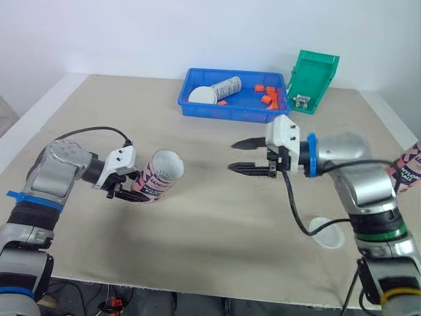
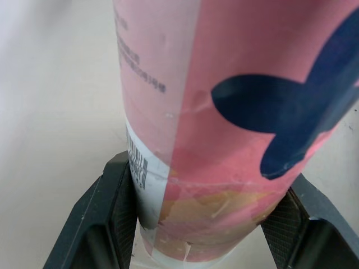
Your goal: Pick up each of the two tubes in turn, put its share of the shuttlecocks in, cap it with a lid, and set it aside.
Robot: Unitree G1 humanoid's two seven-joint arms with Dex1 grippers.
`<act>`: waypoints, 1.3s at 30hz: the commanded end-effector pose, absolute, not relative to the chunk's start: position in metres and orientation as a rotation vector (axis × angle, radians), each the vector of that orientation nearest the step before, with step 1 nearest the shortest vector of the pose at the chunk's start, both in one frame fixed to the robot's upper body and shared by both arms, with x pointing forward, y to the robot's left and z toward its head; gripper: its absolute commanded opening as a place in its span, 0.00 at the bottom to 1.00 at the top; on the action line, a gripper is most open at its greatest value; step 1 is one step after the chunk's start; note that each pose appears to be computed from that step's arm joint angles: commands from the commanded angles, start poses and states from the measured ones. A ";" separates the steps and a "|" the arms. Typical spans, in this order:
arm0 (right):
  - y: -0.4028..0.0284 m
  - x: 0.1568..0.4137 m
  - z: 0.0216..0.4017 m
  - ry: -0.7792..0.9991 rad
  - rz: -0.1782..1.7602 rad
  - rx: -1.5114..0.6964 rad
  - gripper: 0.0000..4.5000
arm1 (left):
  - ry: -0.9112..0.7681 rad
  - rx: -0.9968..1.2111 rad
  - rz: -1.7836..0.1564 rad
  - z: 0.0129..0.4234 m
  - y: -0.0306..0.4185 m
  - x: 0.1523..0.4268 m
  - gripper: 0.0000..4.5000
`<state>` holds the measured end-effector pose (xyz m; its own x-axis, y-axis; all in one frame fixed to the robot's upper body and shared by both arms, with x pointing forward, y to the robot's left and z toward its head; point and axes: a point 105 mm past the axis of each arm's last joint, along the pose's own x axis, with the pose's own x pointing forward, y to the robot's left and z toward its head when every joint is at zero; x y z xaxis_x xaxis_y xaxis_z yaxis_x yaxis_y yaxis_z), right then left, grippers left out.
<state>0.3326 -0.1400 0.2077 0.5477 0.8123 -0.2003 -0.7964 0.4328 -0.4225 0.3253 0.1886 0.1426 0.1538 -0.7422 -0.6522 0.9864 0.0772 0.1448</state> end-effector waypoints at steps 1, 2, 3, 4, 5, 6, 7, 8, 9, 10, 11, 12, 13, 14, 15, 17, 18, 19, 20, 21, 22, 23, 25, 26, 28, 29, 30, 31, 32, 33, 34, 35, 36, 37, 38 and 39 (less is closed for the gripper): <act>-0.185 0.338 0.226 -0.125 0.710 -0.438 0.59 | 0.535 0.633 -1.413 0.126 0.187 0.317 0.58; -0.203 0.340 0.221 -0.109 0.612 -0.408 0.59 | 0.538 0.639 -1.414 0.126 0.187 0.318 0.58; -0.219 0.340 0.216 -0.099 0.529 -0.396 0.59 | 0.540 0.643 -1.415 0.126 0.187 0.319 0.58; -0.229 0.340 0.213 -0.092 0.476 -0.392 0.59 | 0.540 0.645 -1.416 0.127 0.187 0.320 0.58; -0.235 0.340 0.210 -0.084 0.441 -0.380 0.59 | 0.539 0.645 -1.417 0.127 0.186 0.320 0.58; -0.242 0.340 0.205 -0.072 0.406 -0.372 0.59 | 0.536 0.646 -1.418 0.128 0.186 0.321 0.58; -0.248 0.340 0.200 -0.057 0.377 -0.357 0.59 | 0.533 0.647 -1.419 0.129 0.185 0.322 0.58; -0.253 0.341 0.196 -0.046 0.355 -0.347 0.59 | 0.531 0.649 -1.420 0.129 0.185 0.323 0.58; -0.258 0.342 0.192 -0.038 0.328 -0.348 0.59 | 0.529 0.650 -1.420 0.129 0.185 0.323 0.58; -0.261 0.342 0.190 -0.035 0.313 -0.350 0.59 | 0.528 0.650 -1.420 0.129 0.185 0.323 0.58; -0.264 0.344 0.186 -0.024 0.297 -0.336 0.59 | 0.530 0.650 -1.420 0.128 0.185 0.323 0.58; -0.267 0.346 0.183 -0.016 0.287 -0.326 0.59 | 0.531 0.651 -1.420 0.128 0.185 0.323 0.58; -0.268 0.348 0.181 -0.011 0.282 -0.321 0.59 | 0.533 0.651 -1.420 0.128 0.186 0.322 0.58; -0.268 0.349 0.178 -0.004 0.281 -0.311 0.59 | 0.534 0.651 -1.420 0.127 0.186 0.322 0.58; -0.267 0.352 0.175 0.006 0.289 -0.309 0.59 | 0.534 0.652 -1.419 0.127 0.187 0.322 0.58; -0.265 0.356 0.171 0.016 0.299 -0.314 0.59 | 0.533 0.652 -1.416 0.128 0.187 0.323 0.58; -0.264 0.361 0.167 0.035 0.301 -0.318 0.59 | 0.531 0.654 -1.414 0.128 0.187 0.323 0.58; -0.265 0.366 0.164 0.049 0.296 -0.336 0.59 | 0.527 0.658 -1.411 0.128 0.187 0.324 0.58; -0.264 0.370 0.161 0.064 0.295 -0.340 0.59 | 0.524 0.659 -1.409 0.129 0.187 0.324 0.58; -0.264 0.373 0.159 0.072 0.296 -0.342 0.59 | 0.522 0.660 -1.408 0.129 0.187 0.324 0.58; -0.263 0.376 0.158 0.076 0.303 -0.340 0.59 | 0.519 0.658 -1.408 0.129 0.186 0.325 0.58; -0.261 0.381 0.157 0.084 0.316 -0.335 0.59 | 0.514 0.655 -1.407 0.130 0.186 0.325 0.58; -0.258 0.390 0.155 0.092 0.332 -0.339 0.59 | 0.509 0.652 -1.407 0.130 0.185 0.325 0.58; -0.257 0.394 0.154 0.097 0.336 -0.340 0.59 | 0.508 0.651 -1.407 0.130 0.185 0.325 0.58; -0.255 0.402 0.152 0.105 0.339 -0.339 0.59 | 0.504 0.647 -1.404 0.130 0.184 0.325 0.58; -0.255 0.405 0.152 0.109 0.337 -0.341 0.59 | 0.503 0.647 -1.404 0.130 0.184 0.325 0.58; -0.255 0.409 0.150 0.116 0.333 -0.342 0.59 | 0.501 0.647 -1.403 0.131 0.184 0.325 0.58; -0.254 0.412 0.150 0.119 0.330 -0.343 0.59 | 0.499 0.646 -1.402 0.131 0.184 0.325 0.58; -0.254 0.416 0.150 0.118 0.321 -0.343 0.59 | 0.498 0.645 -1.402 0.131 0.184 0.325 0.58; -0.253 0.420 0.151 0.119 0.316 -0.342 0.54 | 0.495 0.645 -1.400 0.131 0.184 0.325 0.58; -0.252 0.422 0.151 0.116 0.316 -0.342 0.46 | 0.493 0.644 -1.400 0.132 0.184 0.325 0.58; -0.251 0.423 0.152 0.113 0.321 -0.337 0.42 | 0.490 0.643 -1.398 0.132 0.184 0.325 0.58; -0.251 0.423 0.153 0.106 0.328 -0.336 0.28 | 0.488 0.643 -1.396 0.133 0.184 0.325 0.58; -0.251 0.423 0.153 0.101 0.332 -0.336 0.17 | 0.487 0.643 -1.396 0.133 0.184 0.325 0.58; -0.251 0.420 0.155 0.092 0.348 -0.332 0.05 | 0.487 0.643 -1.392 0.133 0.184 0.325 0.58; -0.251 0.418 0.156 0.086 0.360 -0.330 0.01 | 0.487 0.643 -1.390 0.133 0.185 0.325 0.58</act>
<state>0.4191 -0.2486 0.1364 0.9274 0.3124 -0.2055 -0.3623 0.8869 -0.2867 0.3281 0.1896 0.1434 0.1581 -0.7442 -0.6489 0.9851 0.0740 0.1551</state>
